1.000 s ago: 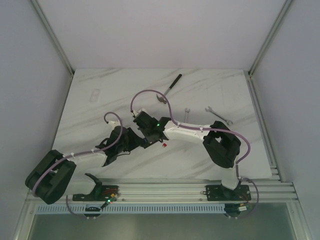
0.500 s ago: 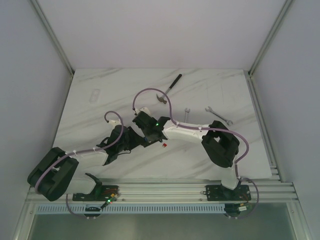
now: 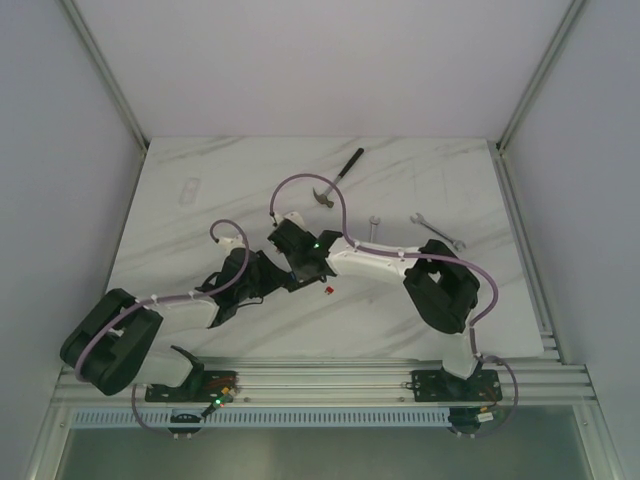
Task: Snap on the fuse box
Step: Install the fuse at the fuse box base.
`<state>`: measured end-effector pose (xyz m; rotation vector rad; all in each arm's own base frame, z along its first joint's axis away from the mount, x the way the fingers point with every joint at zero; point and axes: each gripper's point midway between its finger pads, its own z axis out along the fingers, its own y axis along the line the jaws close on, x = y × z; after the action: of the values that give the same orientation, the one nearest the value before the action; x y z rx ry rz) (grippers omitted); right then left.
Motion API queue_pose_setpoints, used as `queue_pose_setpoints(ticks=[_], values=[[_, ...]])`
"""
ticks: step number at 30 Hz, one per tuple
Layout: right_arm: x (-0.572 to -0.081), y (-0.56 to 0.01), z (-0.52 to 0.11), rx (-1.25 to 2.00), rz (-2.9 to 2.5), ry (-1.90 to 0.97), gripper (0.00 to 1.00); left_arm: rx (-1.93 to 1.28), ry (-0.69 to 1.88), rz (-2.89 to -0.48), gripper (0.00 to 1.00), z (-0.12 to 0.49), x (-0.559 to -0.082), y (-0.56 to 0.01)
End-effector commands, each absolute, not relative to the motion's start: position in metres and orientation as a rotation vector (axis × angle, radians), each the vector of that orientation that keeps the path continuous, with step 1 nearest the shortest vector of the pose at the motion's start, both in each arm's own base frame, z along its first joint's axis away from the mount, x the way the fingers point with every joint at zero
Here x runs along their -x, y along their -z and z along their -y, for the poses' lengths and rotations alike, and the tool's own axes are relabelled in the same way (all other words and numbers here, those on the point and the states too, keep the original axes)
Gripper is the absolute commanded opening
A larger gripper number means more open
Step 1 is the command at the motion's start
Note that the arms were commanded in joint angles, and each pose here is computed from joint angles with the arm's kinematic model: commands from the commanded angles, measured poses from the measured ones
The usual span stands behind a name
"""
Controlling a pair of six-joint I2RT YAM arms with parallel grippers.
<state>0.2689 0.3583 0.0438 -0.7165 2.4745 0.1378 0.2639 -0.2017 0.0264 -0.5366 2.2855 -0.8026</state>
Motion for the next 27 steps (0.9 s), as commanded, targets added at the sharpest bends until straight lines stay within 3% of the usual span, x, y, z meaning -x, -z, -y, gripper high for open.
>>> queue_pose_setpoints(ticks=[1,17,27], values=[[-0.219,0.030,-0.317,0.837,-2.752,-0.009,0.00,0.538,0.687,-2.465,0.44,0.189,-0.237,0.016],[-0.199,0.077,-0.287,0.894,-2.947,0.129,0.00,0.508,0.734,-2.469,0.43,0.199,-0.241,0.014],[-0.237,-0.024,-0.340,0.823,-2.743,-0.128,0.05,0.495,0.843,-2.447,0.44,0.211,-0.240,-0.005]])
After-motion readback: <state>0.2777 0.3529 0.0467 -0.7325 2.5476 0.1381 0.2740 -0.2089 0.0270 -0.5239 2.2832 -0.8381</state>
